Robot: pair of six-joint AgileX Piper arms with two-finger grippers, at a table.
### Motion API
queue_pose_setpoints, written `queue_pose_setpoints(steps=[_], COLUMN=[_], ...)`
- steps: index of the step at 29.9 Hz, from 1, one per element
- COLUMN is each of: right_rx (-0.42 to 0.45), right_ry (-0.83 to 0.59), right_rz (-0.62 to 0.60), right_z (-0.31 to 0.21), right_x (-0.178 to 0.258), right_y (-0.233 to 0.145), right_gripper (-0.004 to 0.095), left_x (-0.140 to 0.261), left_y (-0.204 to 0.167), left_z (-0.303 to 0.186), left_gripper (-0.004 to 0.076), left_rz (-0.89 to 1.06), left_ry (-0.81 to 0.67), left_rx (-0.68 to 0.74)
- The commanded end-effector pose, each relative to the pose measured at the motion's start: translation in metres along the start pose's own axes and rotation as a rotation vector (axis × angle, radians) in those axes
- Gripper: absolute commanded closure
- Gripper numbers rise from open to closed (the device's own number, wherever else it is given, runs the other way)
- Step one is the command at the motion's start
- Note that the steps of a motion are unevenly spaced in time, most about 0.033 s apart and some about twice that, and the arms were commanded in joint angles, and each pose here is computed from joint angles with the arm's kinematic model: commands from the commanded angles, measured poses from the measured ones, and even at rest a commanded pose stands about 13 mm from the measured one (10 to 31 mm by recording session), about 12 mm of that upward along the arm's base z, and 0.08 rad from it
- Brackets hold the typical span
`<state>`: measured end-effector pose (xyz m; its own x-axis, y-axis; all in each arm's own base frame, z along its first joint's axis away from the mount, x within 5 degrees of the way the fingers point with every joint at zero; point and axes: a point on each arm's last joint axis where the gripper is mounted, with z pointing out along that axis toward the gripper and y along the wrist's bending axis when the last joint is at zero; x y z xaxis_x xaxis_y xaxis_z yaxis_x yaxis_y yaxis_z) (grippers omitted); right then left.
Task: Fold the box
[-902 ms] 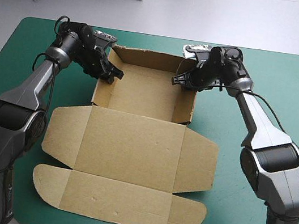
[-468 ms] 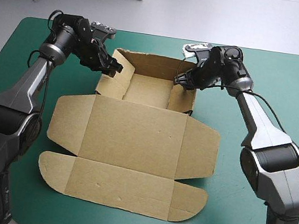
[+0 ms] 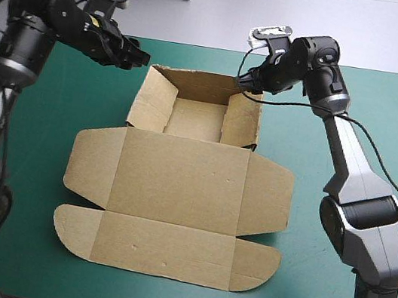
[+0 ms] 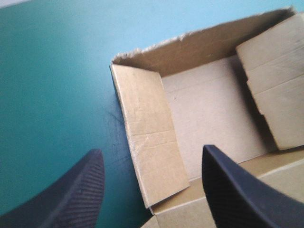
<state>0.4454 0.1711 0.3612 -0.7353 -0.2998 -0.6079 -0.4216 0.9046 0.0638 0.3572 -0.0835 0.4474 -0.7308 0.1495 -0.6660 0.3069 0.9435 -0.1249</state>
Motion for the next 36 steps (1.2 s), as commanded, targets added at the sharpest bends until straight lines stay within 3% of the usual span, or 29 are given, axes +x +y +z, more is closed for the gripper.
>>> queue_pose_setpoints(steps=[1,8,14,21,23,26,27,33,36], right_rx=[0.014,0.014,0.02,0.0,-0.012,0.01,0.022,0.089,0.164], right_ry=[-0.087,-0.045,0.054,0.115,0.122,0.127,0.127,0.087,0.043], right_rz=[0.003,0.059,0.088,0.106,0.112,0.098,0.093,0.127,0.161], right_z=[-0.046,-0.032,-0.004,0.018,0.021,0.023,0.023,0.001,-0.026], right_x=[-0.009,-0.005,0.01,0.018,0.019,0.02,0.02,0.017,0.016], right_y=[0.003,0.001,-0.002,-0.002,-0.001,-0.003,-0.005,-0.033,-0.061], right_gripper=[0.0446,0.0445,0.0446,0.0456,0.055,0.0876,0.0921,0.0913,0.0913], left_x=[0.007,0.059,0.12,0.177,0.187,0.199,0.202,0.209,0.209], left_y=[-0.02,-0.034,-0.032,-0.032,-0.033,-0.034,-0.035,-0.034,-0.029], left_z=[-0.085,-0.159,-0.161,-0.164,-0.168,-0.173,-0.175,-0.179,-0.179], left_gripper=[0.0287,0.0288,0.0317,0.0404,0.0439,0.0515,0.0549,0.0735,0.0734], left_rz=[0.017,0.061,0.054,0.045,0.047,0.054,0.063,0.083,0.094], left_ry=[-0.154,-0.235,-0.143,-0.095,-0.103,-0.117,-0.122,-0.134,-0.131], left_rx=[0.039,0.035,0.0,0.001,0.001,0.0,0.0,-0.022,-0.073])
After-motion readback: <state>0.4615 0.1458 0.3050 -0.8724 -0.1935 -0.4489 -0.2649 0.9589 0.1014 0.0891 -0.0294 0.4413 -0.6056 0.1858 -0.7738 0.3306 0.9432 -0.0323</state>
